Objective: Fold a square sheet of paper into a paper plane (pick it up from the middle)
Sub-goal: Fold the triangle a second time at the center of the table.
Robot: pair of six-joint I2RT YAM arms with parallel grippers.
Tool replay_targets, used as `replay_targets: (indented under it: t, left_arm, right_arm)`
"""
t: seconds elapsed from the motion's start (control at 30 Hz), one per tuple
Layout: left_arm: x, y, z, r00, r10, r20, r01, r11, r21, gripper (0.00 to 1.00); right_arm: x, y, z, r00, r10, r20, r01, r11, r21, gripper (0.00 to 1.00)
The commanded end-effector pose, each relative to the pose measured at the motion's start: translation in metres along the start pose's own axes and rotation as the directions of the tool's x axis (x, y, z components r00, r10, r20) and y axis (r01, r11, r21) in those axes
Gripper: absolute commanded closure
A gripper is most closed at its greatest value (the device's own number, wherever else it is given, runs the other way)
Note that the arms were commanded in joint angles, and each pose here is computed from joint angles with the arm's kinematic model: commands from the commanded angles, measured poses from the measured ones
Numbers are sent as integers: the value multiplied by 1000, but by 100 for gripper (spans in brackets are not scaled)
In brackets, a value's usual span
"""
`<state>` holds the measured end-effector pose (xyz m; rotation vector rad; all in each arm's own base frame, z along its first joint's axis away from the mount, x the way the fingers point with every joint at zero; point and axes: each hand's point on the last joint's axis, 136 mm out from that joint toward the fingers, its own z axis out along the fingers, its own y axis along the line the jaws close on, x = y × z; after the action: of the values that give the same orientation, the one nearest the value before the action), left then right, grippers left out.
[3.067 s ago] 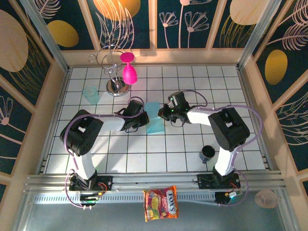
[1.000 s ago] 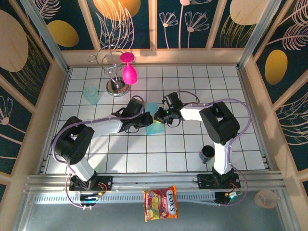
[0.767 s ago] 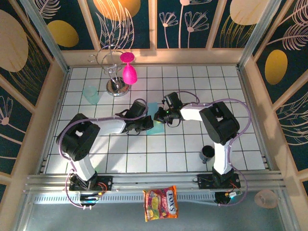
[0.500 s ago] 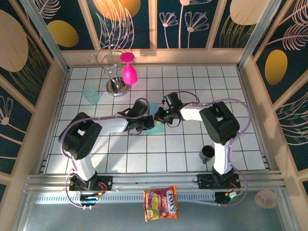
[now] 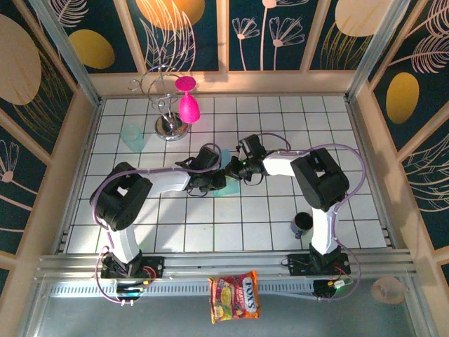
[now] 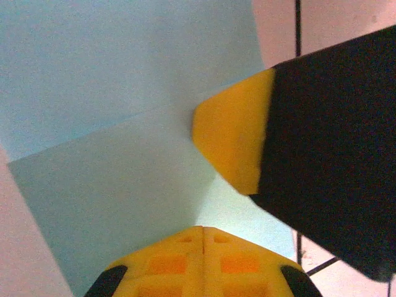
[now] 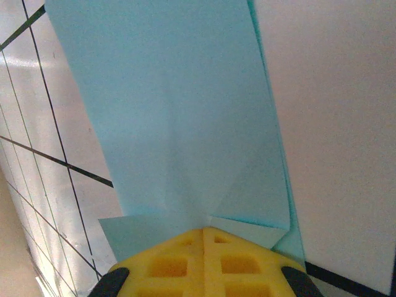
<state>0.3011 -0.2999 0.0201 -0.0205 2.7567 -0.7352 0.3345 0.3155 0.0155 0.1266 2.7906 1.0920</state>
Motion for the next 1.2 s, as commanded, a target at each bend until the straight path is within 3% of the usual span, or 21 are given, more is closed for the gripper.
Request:
replay_targets:
  t: [0.0, 0.63, 1.17]
  left_arm:
    - [4, 11, 2, 999, 28, -20, -30, 997, -65, 100]
    - [19, 25, 1, 995, 66, -73, -74, 991, -108, 100]
    - [70, 74, -30, 953, 149, -265, -213, 949, -233, 100]
  right_arm:
    - [25, -64, 16, 994, 92, -53, -80, 976, 201, 99]
    - [25, -69, 16, 994, 95, -50, -82, 972, 220, 99]
    - [22, -74, 15, 993, 106, -44, -93, 969, 229, 99]
